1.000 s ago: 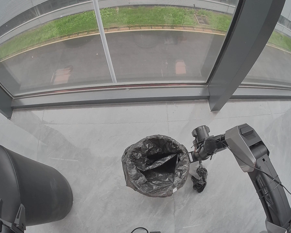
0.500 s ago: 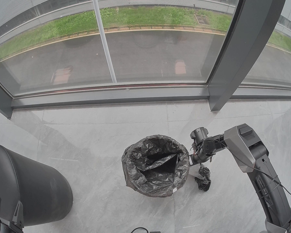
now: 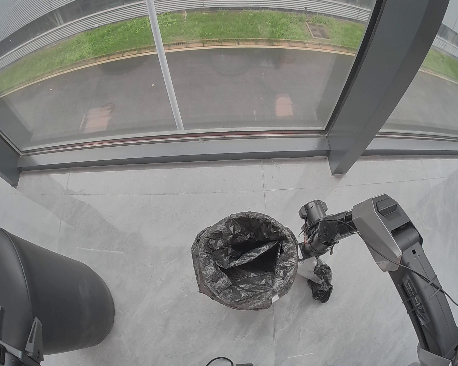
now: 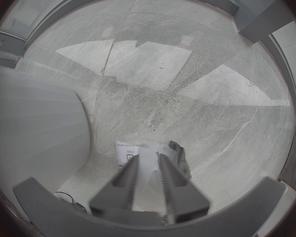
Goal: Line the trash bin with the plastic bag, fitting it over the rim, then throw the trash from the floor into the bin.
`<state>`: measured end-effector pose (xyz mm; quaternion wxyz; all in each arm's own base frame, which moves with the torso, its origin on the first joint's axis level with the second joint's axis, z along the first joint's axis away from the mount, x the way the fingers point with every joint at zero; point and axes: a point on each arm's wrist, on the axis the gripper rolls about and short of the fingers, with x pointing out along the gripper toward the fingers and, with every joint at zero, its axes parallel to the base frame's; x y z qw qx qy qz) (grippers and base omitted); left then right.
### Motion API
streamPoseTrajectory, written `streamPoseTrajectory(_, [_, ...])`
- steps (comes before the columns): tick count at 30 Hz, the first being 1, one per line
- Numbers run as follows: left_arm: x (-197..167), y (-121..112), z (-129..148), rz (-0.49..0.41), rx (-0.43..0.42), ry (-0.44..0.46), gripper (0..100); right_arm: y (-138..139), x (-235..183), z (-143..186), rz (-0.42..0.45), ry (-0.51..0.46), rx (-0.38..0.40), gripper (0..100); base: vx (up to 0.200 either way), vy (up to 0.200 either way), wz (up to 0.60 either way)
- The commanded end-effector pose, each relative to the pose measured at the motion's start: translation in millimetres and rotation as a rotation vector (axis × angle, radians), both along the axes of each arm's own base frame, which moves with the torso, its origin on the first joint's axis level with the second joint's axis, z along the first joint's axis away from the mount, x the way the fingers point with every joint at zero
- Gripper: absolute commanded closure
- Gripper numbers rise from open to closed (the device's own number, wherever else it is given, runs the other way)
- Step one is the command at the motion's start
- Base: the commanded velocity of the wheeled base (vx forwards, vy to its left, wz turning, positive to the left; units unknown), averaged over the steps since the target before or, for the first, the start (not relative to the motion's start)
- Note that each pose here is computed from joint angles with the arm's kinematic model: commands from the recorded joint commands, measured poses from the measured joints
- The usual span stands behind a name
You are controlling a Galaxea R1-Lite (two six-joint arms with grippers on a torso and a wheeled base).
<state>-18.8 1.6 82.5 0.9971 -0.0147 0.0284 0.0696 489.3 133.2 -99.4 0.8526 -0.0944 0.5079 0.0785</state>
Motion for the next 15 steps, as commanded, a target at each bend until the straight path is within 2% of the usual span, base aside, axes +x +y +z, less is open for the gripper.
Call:
streamPoseTrajectory(1, [0.0, 0.0, -0.2, -0.003, -0.001, 0.002, 0, 0.1, 0.0, 0.2, 0.000, 0.000, 0.001, 100, 0.000, 0.000, 0.00])
streamPoseTrajectory(12, [-0.1, -0.4, 0.3, -0.025, -0.005, -0.003, 0, -1.9, 1.5, 4.2, -0.013, -0.009, 0.007, 100, 0.000, 0.000, 0.00])
streamPoseTrajectory(15, [-0.1, -0.4, 0.3, -0.024, -0.011, -0.003, 0, -10.1, 7.1, 26.7, -0.036, -0.048, 0.022, 100, 0.000, 0.000, 0.00])
